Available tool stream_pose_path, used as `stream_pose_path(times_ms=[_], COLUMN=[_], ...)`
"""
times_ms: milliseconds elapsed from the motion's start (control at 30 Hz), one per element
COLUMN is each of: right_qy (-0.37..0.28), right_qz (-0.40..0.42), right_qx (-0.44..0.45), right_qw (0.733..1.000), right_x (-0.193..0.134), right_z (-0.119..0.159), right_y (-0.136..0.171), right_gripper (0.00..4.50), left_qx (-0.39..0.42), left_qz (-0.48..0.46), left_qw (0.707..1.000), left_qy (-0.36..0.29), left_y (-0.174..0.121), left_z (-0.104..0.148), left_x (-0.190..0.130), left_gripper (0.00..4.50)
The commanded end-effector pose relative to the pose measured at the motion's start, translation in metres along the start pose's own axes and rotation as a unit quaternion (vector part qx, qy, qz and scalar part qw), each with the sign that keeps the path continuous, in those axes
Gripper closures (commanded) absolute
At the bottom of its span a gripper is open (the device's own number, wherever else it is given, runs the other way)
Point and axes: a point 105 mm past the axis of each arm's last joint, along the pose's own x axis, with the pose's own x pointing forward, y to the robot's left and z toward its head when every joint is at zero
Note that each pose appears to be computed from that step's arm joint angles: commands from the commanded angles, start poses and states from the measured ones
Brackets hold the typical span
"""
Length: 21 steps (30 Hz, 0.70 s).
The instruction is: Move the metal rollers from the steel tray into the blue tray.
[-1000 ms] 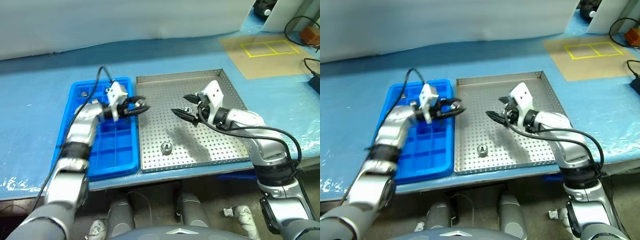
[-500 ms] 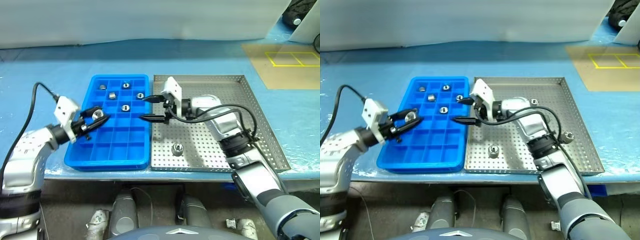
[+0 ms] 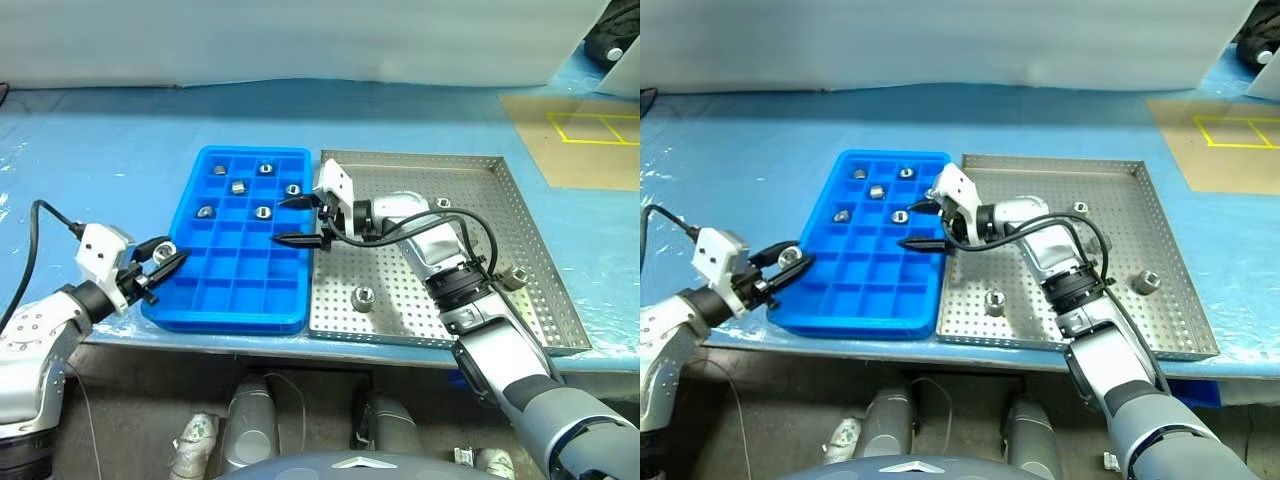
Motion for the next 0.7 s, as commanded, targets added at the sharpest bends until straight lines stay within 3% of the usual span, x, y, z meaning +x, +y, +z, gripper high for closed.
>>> stream_pose_path(times_ms=[33,100,367,500,700], right_qy=[-0.017,-0.016,-0.012,-0.011,-0.009], right_qz=[-0.014,-0.021,-0.036,-0.042,-0.06], right_qx=[-0.013,-0.013,-0.01,-0.011,-0.008], right_qw=[1.0,1.0,0.999,0.999,0.998], right_x=[-0.006,-0.008,-0.014,-0.016,-0.033], right_z=[0.009,0.009,0.006,0.005,0.007], right_y=[-0.003,-0.004,-0.005,-0.006,-0.008], right_gripper=[0.63,0.63,0.63,0.63,0.63], left_qx=[0.01,0.01,0.018,0.034,0.047], left_qz=[0.007,0.007,-0.002,0.013,-0.086], left_qw=[1.0,1.0,1.0,0.999,0.992], left_qy=[-0.012,0.001,0.023,0.0,-0.085], left_y=[0.006,0.009,0.01,0.015,-0.017], left_z=[0.004,-0.003,-0.013,-0.002,0.048], left_x=[0.005,0.006,0.008,0.016,0.06], left_gripper=[2.74,2.74,0.11,0.02,0.02])
